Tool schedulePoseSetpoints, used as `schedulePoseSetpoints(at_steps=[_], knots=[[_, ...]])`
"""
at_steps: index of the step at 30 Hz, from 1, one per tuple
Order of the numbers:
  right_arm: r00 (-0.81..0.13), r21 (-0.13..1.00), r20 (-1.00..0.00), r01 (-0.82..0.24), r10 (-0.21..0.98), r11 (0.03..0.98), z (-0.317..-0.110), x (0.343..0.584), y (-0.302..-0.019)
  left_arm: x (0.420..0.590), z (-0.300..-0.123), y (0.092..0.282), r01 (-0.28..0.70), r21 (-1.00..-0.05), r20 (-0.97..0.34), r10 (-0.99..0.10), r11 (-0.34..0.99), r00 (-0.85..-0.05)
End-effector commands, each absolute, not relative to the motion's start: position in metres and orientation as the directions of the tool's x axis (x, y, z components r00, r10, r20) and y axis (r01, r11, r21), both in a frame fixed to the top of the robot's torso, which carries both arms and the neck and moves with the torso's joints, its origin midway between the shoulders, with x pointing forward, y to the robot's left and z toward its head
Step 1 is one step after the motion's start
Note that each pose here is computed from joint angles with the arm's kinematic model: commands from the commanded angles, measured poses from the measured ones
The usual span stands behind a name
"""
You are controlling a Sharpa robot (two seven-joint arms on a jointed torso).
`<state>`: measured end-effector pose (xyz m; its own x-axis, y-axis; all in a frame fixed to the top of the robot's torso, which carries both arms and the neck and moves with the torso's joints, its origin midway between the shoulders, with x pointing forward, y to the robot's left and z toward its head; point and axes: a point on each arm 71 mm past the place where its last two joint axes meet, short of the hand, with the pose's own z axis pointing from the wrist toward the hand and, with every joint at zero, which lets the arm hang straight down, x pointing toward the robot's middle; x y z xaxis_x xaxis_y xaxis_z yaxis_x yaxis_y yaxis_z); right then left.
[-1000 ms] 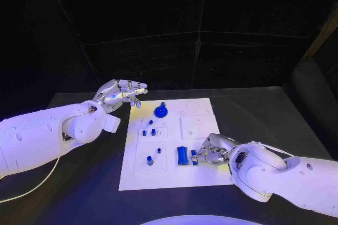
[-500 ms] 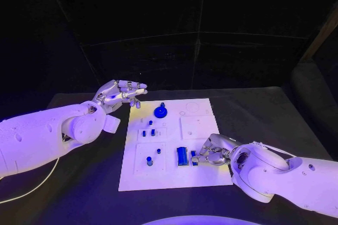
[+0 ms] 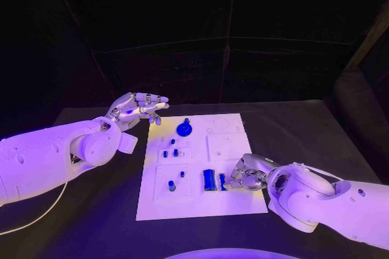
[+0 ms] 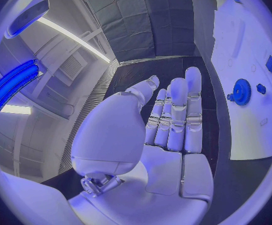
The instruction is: Assemble the parts on the task board
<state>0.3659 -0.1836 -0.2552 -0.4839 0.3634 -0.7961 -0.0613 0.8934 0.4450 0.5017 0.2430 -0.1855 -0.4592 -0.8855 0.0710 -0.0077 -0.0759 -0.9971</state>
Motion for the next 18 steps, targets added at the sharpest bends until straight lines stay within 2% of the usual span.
schedulePoseSetpoints(at_steps=[1,6,10,13,18], knots=[[-0.468,0.451,-0.806,-0.089,0.363,0.888,-0.254,0.368,-0.184,0.501,-0.184,0.242,-0.004,-0.996,0.078,-0.881,-0.086,-0.467],[-0.459,0.521,-0.778,-0.090,0.429,0.849,-0.251,0.368,-0.190,0.501,-0.184,0.243,-0.001,-0.996,0.076,-0.883,-0.086,-0.464],[-0.463,0.636,-0.712,-0.108,0.528,0.764,-0.242,0.373,-0.200,0.501,-0.183,0.243,0.003,-0.996,0.075,-0.884,-0.086,-0.461],[-0.449,0.744,-0.632,-0.124,0.631,0.657,-0.228,0.392,-0.209,0.502,-0.183,0.245,0.007,-0.996,0.078,-0.891,-0.091,-0.446],[-0.411,0.867,-0.484,-0.105,0.773,0.487,-0.216,0.425,-0.225,0.505,-0.184,0.250,0.002,-0.993,0.105,-0.911,-0.115,-0.399]])
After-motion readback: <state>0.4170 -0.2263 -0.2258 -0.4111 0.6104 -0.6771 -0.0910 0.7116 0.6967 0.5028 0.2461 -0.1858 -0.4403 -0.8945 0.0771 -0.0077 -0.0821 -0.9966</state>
